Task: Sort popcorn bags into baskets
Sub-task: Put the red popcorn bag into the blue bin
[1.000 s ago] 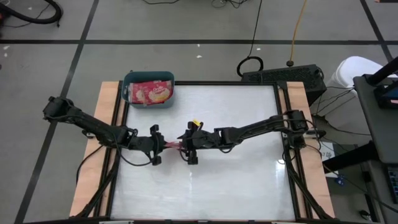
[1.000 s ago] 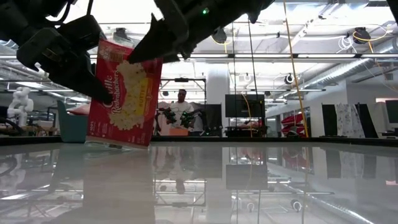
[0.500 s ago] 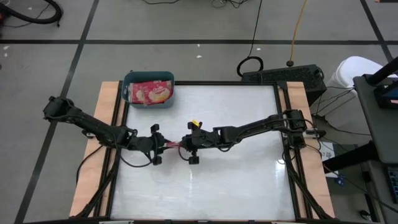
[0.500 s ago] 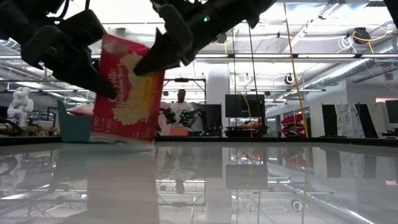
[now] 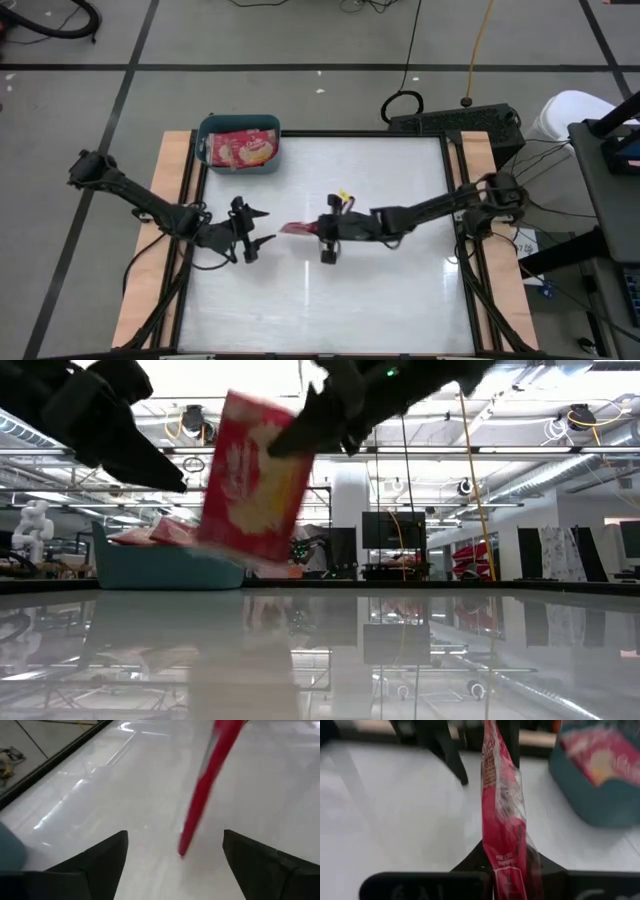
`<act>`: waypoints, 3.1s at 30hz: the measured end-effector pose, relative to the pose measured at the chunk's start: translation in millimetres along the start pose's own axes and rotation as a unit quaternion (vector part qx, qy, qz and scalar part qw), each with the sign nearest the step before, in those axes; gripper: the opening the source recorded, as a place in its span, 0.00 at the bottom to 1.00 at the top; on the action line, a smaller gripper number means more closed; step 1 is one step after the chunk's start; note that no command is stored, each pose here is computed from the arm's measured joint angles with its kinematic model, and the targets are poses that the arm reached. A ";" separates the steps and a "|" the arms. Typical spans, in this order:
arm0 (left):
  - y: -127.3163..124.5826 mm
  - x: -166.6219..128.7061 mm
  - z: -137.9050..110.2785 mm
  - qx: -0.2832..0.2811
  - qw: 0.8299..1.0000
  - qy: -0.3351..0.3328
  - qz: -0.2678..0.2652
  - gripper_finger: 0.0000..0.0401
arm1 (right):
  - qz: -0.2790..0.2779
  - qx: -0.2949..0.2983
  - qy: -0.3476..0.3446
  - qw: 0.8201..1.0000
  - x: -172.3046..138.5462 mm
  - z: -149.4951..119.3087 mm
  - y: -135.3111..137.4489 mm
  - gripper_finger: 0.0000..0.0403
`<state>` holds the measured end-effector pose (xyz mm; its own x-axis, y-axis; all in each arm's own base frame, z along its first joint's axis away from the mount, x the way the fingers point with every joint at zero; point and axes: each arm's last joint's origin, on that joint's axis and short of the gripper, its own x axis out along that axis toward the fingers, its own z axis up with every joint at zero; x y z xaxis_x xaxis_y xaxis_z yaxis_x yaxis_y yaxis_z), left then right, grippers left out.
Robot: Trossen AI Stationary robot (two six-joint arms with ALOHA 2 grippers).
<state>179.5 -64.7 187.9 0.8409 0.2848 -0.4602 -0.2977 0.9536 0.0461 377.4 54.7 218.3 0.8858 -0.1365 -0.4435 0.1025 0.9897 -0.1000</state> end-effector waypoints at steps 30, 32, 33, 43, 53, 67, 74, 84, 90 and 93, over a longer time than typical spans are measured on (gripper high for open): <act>8.7 -25.2 49.8 0.040 0.978 -0.201 -0.034 0.56 | -0.009 0.064 -0.349 0.935 -34.8 -21.1 -16.2 0.03; 9.2 -22.6 52.6 0.035 0.976 -0.211 -0.040 0.53 | -0.002 0.062 -0.352 0.934 -35.1 -20.7 -15.8 0.03; 9.1 -21.3 54.1 0.034 0.975 -0.218 -0.042 0.51 | 0.004 0.059 -0.353 0.934 -35.2 -20.6 -15.5 0.03; 15.3 -14.2 58.8 0.055 0.969 -0.230 -0.066 0.14 | 0.001 0.035 -0.369 0.929 -36.9 -18.2 -16.8 0.05; 32.2 -25.5 63.5 0.043 0.972 -0.211 -0.093 0.07 | -0.058 0.040 -0.329 0.942 -33.8 -22.5 -17.8 0.11; 95.4 -93.7 134.9 0.037 0.997 -0.065 0.022 0.06 | -0.146 0.075 -0.181 0.970 -21.3 -47.8 -21.2 0.41; 133.3 -120.2 153.5 -0.016 0.990 -0.026 0.141 0.05 | -0.133 0.065 -0.163 0.975 -21.7 -51.7 -12.8 0.41; 180.7 -89.9 145.0 -0.096 0.979 0.083 0.158 0.05 | -0.105 0.064 -0.160 0.979 -26.4 -53.6 5.2 0.40; 211.6 -69.4 137.1 -0.153 0.967 0.124 0.161 0.06 | -0.087 0.054 -0.152 0.983 -30.0 -56.1 18.1 0.40; 226.3 -60.2 130.0 -0.180 0.957 0.153 0.166 0.07 | -0.081 0.050 -0.150 0.984 -31.3 -57.1 22.4 0.40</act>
<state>120.3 146.6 341.4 0.5175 0.4716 -0.7140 -0.7080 0.7046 -0.0477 326.2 78.8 179.1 0.9465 -0.2882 -0.1451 0.2836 0.9575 -0.0523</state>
